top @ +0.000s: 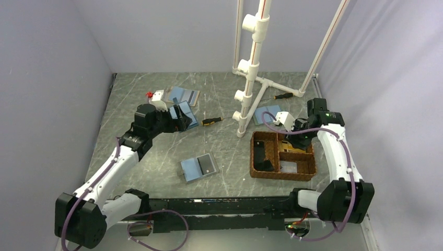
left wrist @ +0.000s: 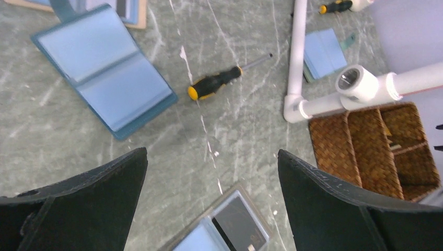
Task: Take the credit cards out of the card holder
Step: Place the credit card in the storage box, then remove the credit card from the card holder.
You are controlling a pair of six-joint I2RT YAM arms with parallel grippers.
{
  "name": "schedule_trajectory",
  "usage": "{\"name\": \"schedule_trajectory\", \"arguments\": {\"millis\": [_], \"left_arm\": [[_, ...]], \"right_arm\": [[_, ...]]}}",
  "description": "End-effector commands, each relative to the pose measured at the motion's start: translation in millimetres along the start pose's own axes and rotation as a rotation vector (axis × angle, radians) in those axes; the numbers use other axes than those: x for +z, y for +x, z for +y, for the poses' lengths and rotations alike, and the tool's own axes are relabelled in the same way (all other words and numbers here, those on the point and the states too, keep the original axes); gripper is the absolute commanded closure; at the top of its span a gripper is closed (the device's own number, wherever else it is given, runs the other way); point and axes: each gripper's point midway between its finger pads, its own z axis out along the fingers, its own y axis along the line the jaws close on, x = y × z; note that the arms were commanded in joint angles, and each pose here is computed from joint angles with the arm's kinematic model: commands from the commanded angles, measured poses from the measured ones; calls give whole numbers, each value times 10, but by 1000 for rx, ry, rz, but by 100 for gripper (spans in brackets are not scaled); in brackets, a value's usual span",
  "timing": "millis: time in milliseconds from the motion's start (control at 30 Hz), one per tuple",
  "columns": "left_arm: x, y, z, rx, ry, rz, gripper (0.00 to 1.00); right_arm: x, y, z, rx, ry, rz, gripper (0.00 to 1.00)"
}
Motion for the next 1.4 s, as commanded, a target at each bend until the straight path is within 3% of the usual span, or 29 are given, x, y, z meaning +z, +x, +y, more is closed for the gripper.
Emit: {"name": "schedule_trajectory", "arguments": {"millis": [0,200,300,533,767,933,1067,1233,1367], "left_arm": [[-97,159,-206,-83,90,109,1],[-159,526,-353,-249,132,331,1],[-174,655,-406,-333,150,386,4],[-369,702,-523,-421,220,337,7],[-524,953,-473,-428,238,348,6],[-641,1088,-522,-473,298,347,5],[-719,1143,-512,-524,296,330,4],[-754,1256,-478,-603,290,326,1],[-775,1299,-562,-662,379,320,1]], "right_arm": [[-234,-318,341,68,-120,-153,57],[-350,-539,600,89,-197,-271,57],[-379,-609,735,66,-216,-320,56],[-472,-864,925,36,-249,-463,42],[-694,-1105,1072,123,-394,-545,41],[-929,-1343,1010,141,-281,-699,41],[-996,-1343,993,140,-220,-729,38],[-1009,-1337,1145,73,-236,-773,23],[-994,-1380,1249,15,-271,-836,19]]}}
